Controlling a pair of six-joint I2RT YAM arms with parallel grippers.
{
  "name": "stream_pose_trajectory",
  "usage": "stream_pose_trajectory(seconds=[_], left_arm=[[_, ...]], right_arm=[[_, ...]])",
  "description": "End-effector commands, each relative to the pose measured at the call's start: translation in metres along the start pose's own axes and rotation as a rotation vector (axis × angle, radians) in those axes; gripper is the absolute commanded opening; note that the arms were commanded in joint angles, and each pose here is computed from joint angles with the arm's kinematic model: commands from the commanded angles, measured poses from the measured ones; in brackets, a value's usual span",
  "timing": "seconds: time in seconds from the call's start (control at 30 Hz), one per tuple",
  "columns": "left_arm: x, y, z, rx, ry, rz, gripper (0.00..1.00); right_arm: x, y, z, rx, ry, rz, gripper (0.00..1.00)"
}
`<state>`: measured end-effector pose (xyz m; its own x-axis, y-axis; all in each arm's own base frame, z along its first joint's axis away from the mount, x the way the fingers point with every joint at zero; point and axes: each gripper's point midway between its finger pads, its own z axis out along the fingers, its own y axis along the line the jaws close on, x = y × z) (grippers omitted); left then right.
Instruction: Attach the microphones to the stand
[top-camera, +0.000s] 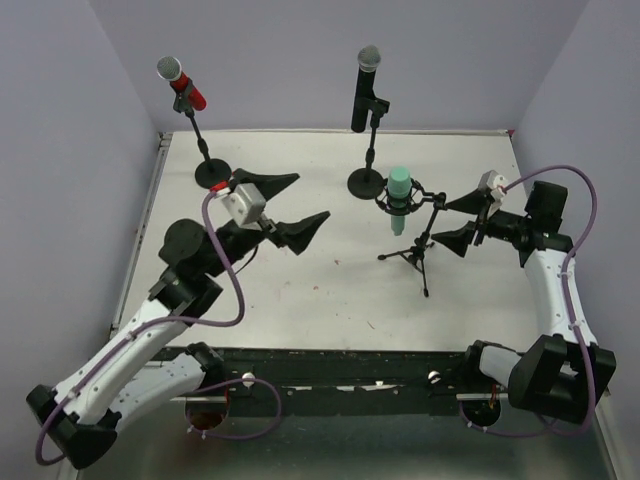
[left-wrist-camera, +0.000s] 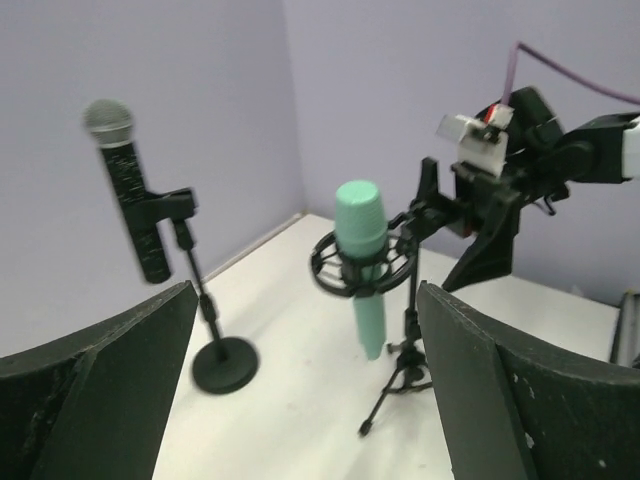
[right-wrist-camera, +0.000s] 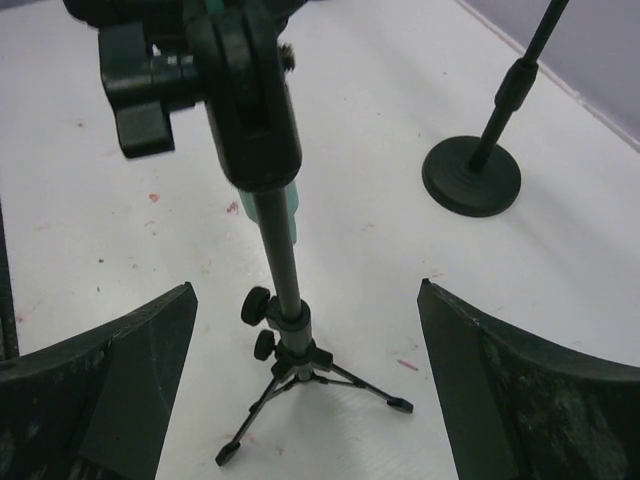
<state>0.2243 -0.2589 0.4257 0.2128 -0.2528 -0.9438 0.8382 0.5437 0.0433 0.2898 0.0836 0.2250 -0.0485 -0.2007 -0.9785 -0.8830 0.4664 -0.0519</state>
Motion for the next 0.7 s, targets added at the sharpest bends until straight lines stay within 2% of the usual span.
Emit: stream_pose_trajectory(seconds=[0.0, 0.1, 0.23, 0.37, 0.47, 0.67], left_arm=[[0.045, 0.029, -0.066, -0.165, 0.246, 0.148, 0.98], [0.076, 0.044, -0.108, -0.274, 0.347, 0.225, 0.98], [0.105, 0.054, -0.144, -0.38, 0.343, 0.263, 0.98], [0.094, 0.042, -0.145, -0.327, 0.276, 0.268, 0.98], [0.098, 0.041, -0.144, -0.314, 0.303, 0.257, 0.98], [0.095, 0.037, -0.143, -0.293, 0.297, 0.252, 0.98]], right_arm=[[-0.033, -0.001, 0.003, -0.059, -0.124, 0.067, 0.99], [-0.032, -0.003, 0.006, -0.096, -0.139, 0.036, 0.99], [-0.033, 0.001, 0.01, -0.164, -0.169, -0.03, 0.97], [-0.032, 0.004, 0.017, -0.215, -0.177, -0.054, 0.95], [-0.026, 0.005, 0.021, -0.237, -0.164, -0.051, 0.91], [-0.025, 0.013, 0.026, -0.276, -0.158, -0.01, 0.7]])
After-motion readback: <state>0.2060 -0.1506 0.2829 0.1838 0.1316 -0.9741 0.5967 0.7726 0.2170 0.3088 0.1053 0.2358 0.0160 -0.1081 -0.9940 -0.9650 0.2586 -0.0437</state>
